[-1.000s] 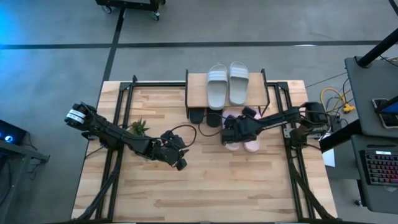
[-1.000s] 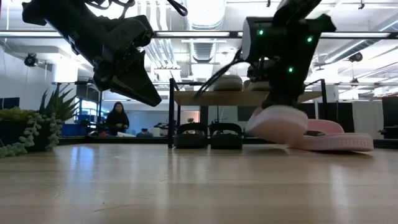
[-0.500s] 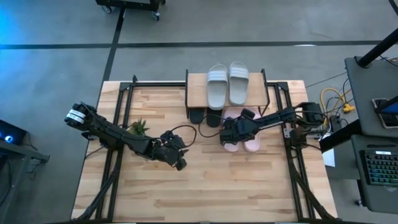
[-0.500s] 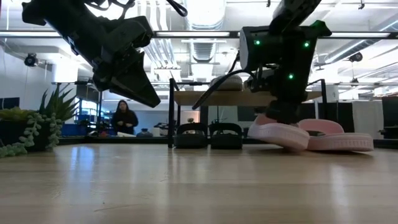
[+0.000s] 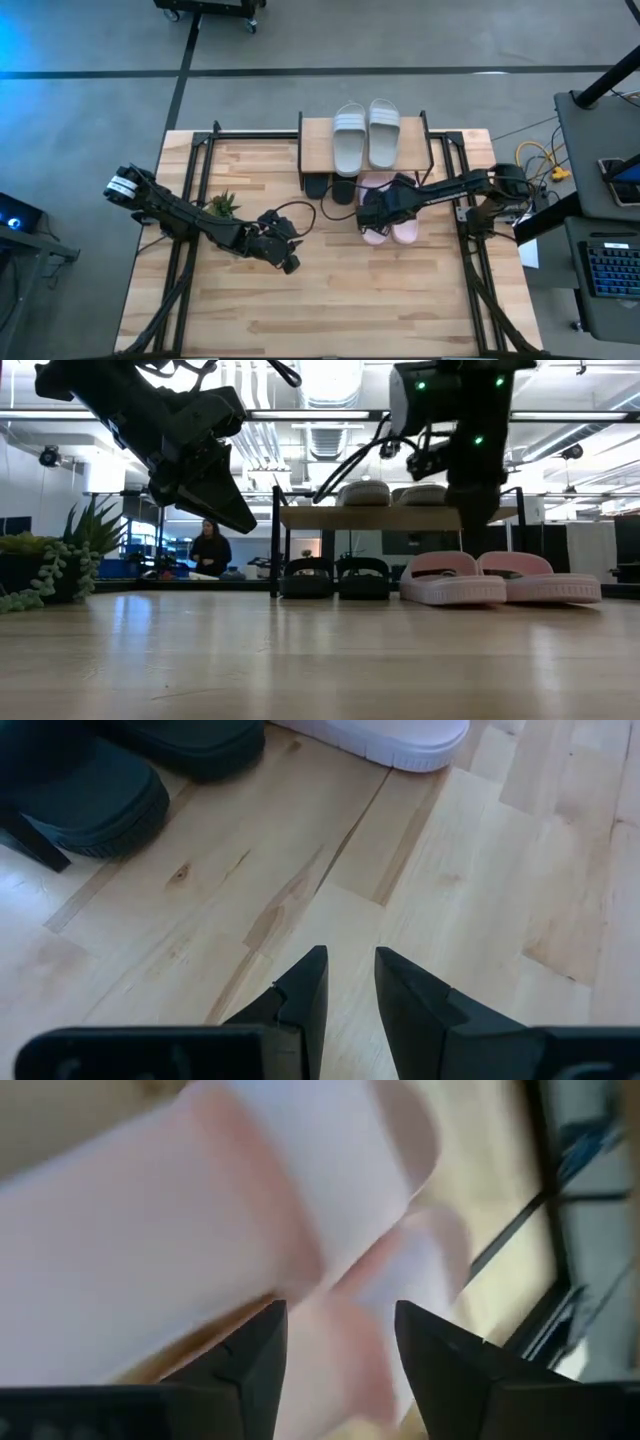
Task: Pick and place slides into the shelf
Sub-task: Adjust the pink right slipper under the shelf
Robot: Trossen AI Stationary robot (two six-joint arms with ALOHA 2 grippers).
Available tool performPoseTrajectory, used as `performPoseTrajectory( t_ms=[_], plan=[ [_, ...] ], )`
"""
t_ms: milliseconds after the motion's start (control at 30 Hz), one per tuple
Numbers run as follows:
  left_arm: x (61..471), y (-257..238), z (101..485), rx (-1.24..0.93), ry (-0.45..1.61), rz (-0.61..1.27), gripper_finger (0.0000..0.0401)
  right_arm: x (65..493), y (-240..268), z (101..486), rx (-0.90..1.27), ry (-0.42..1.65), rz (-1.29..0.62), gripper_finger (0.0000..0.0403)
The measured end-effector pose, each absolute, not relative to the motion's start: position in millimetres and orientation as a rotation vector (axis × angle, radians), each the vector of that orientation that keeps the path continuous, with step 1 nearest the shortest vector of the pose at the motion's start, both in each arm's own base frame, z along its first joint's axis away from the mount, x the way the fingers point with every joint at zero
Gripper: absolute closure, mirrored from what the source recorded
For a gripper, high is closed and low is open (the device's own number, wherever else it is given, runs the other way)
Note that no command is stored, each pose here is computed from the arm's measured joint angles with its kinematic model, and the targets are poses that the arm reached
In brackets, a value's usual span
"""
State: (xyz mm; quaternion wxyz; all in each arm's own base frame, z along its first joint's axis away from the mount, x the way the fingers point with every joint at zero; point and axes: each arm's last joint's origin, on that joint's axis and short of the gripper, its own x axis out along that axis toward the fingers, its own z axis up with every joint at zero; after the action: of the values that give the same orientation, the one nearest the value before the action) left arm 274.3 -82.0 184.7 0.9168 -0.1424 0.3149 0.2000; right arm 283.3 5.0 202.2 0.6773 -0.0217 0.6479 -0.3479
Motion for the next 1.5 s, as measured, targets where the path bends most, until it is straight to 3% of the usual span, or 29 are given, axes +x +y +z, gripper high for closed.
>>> performPoseTrajectory(
  t_ms=[467,733,1000,1233,1500],
  plan=[
    [274.2,-81.9,184.7,-0.292,0.649,0.412,0.0329,198.2,17.8,198.3,0.501,1.575,-0.770,0.0237],
    [275.5,-79.3,184.3,-0.354,0.659,0.403,0.0329,151.3,16.1,173.4,0.866,1.484,-0.857,0.0247],
    [289.4,-57.1,191.1,-0.580,0.622,0.353,0.0329,149.8,12.5,175.2,0.934,1.321,-0.957,0.0270],
    [300.3,-41.2,204.5,-0.593,0.557,0.367,0.0329,166.4,22.1,181.1,1.010,1.270,-0.755,0.0297],
    [298.8,-40.5,201.7,-0.595,0.567,0.372,0.0329,175.7,30.3,169.2,1.041,1.343,-0.715,0.0319]
  ],
)
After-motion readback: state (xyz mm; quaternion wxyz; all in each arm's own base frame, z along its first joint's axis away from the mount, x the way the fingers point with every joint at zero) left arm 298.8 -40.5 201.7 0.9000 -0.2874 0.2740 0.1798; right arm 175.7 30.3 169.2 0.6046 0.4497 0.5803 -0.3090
